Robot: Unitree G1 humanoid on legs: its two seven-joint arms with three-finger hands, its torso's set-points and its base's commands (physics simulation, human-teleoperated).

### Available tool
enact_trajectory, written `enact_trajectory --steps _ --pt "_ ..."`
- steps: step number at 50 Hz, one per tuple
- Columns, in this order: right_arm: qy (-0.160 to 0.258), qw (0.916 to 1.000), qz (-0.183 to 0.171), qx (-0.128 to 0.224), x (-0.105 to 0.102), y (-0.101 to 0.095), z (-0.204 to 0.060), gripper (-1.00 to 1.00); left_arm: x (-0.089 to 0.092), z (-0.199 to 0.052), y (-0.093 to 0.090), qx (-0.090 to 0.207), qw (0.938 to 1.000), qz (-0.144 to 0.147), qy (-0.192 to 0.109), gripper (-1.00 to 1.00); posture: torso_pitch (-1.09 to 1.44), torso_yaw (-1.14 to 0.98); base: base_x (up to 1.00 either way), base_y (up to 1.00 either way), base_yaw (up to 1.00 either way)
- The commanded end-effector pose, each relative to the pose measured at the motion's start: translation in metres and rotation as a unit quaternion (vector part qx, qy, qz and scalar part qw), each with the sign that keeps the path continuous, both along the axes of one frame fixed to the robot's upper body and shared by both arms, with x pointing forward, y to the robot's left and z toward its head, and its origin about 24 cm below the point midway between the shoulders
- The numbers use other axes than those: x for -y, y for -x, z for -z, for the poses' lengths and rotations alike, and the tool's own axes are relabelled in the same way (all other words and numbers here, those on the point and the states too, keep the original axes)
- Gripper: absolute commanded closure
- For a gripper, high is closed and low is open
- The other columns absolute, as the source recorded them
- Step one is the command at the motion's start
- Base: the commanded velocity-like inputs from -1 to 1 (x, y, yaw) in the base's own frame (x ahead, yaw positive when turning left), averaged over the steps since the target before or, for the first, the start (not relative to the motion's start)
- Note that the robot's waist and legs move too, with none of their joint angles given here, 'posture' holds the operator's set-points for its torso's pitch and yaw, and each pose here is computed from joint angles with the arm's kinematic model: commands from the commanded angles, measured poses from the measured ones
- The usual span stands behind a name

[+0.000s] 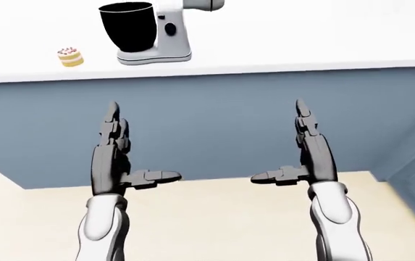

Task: Place the cake in the stand mixer bowl.

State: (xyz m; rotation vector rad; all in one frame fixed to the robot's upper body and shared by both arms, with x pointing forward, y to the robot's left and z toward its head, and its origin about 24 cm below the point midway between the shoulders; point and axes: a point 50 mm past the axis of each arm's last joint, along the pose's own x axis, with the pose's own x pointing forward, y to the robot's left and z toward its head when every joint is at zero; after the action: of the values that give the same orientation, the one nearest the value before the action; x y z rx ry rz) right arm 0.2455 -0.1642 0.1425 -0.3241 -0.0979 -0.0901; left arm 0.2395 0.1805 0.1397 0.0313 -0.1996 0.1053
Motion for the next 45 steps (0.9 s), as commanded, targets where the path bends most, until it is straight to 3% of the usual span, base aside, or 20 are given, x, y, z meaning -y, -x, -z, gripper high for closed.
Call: enact_trajectory --steps 1,45 --pt "0.006 0.9992 -0.004 0.039 -0.0026 0.0016 -0.0144 -1.0 -0.0002 -0.0154 0.0023 0.045 0.999 0.0 -0.007 -1.0 0.0 0.0 0.0 0.27 0.0" --pt "0.01 0.9996 0.018 0.022 0.0002 0.0018 -0.007 -1.0 -0.0042 -0.0201 0.0072 0.065 0.9976 -0.01 -0.023 -1.0 0.0 0.0 0.0 0.27 0.0"
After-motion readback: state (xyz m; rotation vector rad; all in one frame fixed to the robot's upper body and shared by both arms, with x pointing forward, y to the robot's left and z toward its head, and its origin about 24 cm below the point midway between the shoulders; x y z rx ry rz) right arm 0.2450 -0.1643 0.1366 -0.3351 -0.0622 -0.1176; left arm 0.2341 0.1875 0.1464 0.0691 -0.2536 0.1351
